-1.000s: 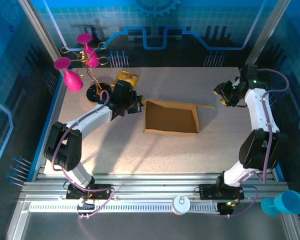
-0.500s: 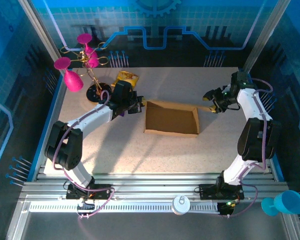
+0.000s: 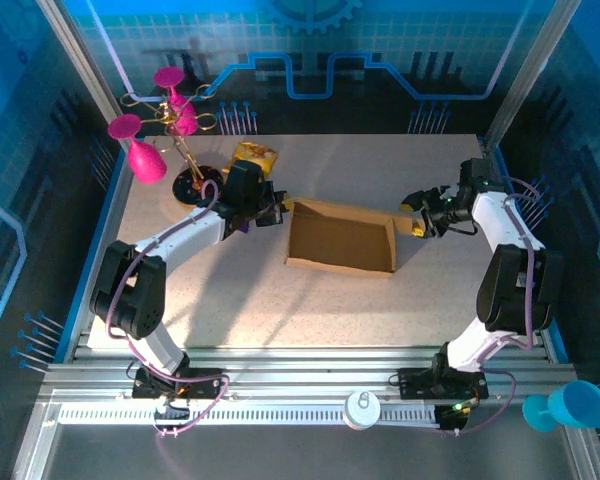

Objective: Fold the paper box

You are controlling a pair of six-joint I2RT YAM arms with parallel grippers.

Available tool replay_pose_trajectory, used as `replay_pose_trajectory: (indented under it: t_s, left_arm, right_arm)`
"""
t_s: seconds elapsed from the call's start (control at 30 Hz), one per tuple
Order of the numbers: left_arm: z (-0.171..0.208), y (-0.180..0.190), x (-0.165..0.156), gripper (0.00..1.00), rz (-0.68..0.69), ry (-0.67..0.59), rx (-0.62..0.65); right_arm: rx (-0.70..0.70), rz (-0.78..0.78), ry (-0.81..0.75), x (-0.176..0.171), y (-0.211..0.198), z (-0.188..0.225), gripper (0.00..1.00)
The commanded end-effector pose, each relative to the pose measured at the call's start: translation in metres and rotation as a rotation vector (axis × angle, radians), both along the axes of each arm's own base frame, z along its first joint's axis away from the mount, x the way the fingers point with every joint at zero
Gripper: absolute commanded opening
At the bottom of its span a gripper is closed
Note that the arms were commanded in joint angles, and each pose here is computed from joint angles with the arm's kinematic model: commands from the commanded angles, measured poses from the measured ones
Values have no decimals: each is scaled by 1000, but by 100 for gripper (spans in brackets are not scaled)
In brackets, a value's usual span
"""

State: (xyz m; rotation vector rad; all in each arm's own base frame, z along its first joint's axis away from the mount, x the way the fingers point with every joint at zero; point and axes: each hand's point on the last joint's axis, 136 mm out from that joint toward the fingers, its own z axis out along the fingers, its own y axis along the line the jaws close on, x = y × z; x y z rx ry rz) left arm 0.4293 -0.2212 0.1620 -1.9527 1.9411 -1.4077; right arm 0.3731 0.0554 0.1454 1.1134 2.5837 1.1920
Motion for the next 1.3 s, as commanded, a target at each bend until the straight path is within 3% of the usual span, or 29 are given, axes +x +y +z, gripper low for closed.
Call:
replay_pose_trajectory:
  t_s: [0.0,0.4,0.9,1.27]
  left_arm:
    - [-5,-3,2,0,60,79,-80]
    - [-2,-6,6,0,47,59,-88]
    - [44,-16,25,0,12,-46,-117]
    - [36,-17,26,0,3,-42,-111]
  right_arm:
    - [87,-5,-12,-2,12,13,53]
    - [168,-14,-5,-2,25,23,42]
    - [159,29,-77,-3,21,80,39]
    - [152,22,-47,-3,23,53,34]
